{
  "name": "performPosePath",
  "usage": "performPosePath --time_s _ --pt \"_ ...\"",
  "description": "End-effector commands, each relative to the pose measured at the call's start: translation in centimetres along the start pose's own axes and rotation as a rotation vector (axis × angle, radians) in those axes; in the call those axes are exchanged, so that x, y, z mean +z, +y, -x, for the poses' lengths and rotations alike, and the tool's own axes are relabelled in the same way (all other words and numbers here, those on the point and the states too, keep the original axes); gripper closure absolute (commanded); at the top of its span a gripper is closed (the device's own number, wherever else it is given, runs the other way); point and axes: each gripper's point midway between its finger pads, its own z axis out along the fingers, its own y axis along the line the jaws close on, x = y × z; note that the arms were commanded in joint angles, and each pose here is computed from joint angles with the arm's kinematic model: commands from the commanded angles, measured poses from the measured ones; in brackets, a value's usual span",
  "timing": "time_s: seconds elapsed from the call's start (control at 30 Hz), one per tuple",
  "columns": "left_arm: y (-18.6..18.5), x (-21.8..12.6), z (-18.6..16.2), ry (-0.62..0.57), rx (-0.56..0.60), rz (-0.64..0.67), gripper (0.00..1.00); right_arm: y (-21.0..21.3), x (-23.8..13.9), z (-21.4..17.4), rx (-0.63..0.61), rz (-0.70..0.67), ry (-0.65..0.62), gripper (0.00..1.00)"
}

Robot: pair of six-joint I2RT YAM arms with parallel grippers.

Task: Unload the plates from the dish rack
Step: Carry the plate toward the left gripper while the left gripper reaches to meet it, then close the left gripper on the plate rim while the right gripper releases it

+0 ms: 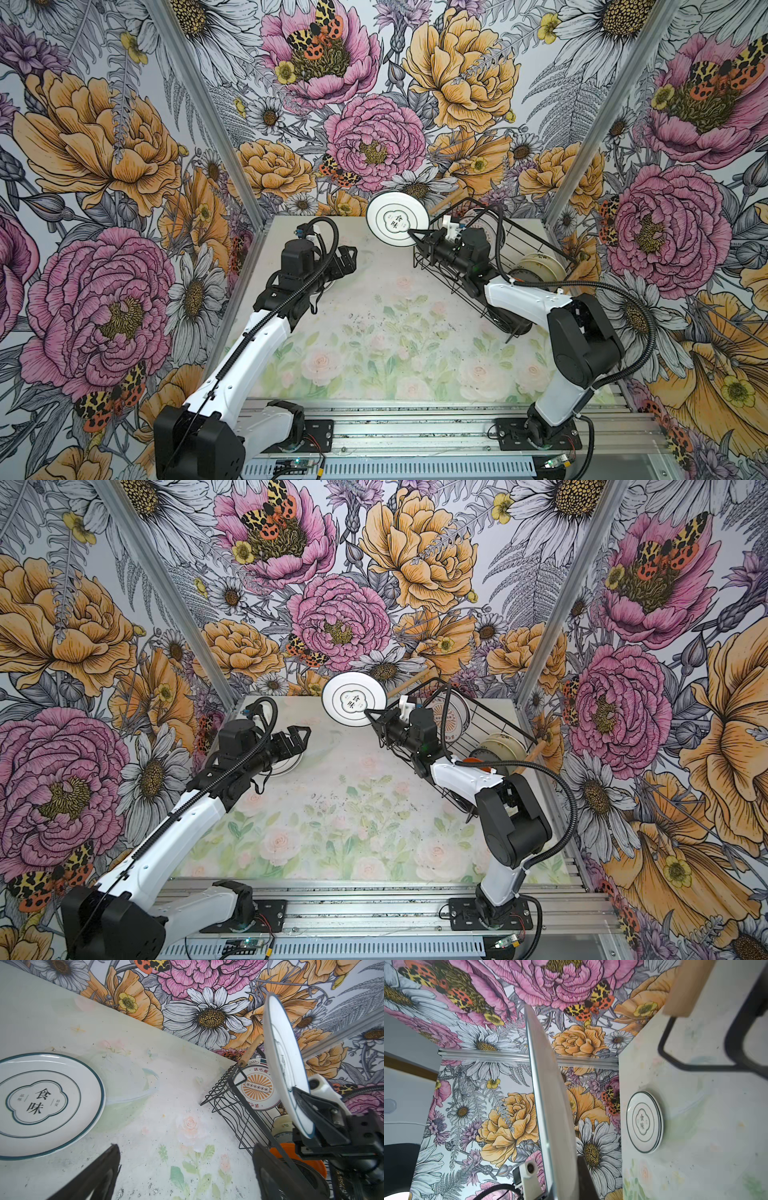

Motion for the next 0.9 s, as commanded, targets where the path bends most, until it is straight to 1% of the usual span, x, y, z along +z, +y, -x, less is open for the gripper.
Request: performPosePath --time_s 0.0,0.07,0.2,0.4,0.47,0.5,0.6,0.67,0.73,0.8,0.87 --pt "-2.5 -0.6 1.3 -0.017 -0.033 -0.149 0.01 4.5 1.1 -2.0 -0.044 0.113 0.095 1.00" --pt "-2.7 -0.4 1.3 -0.006 -0.063 -0.184 0.01 4.0 1.9 -3.0 -0.039 0.101 0.121 1.00" --pt "-3.2 -0.2 1.7 0.002 -0.113 -0.254 0.01 2.8 2.9 -4.0 -0.029 0.087 0.133 1.00" --pt "-2.9 -0.5 2.3 -0.017 -0.150 -0.303 0.01 2.4 3.7 -4.5 -0.036 0.099 0.133 1.00" --pt "-3.0 -0.8 2.6 -0.020 -0.161 -0.327 0.02 2.4 3.8 -4.4 -0.035 0.106 0.128 1.00" --pt "-3.1 -0.9 2.6 -0.014 -0.160 -0.341 0.04 2.4 3.9 -4.2 -0.036 0.109 0.119 1.00" --pt "-2.9 -1.5 2.7 -0.012 -0.160 -0.349 0.05 2.6 4.2 -4.0 -0.046 0.113 0.116 1.00" --pt "-3.6 -2.2 2.7 -0.006 -0.147 -0.387 0.06 2.5 4.4 -3.9 -0.047 0.115 0.115 1.00" --pt "-3.5 -2.5 2.7 -0.003 -0.139 -0.372 0.06 2.4 4.6 -3.8 -0.047 0.115 0.120 1.00" --pt "-2.6 -2.3 2.9 -0.020 -0.156 -0.340 0.06 2.6 4.9 -4.3 -0.050 0.124 0.143 1.00" --pt "-2.2 -1.8 3.3 -0.027 -0.186 -0.352 0.07 2.8 5.1 -4.7 -0.052 0.130 0.157 1.00"
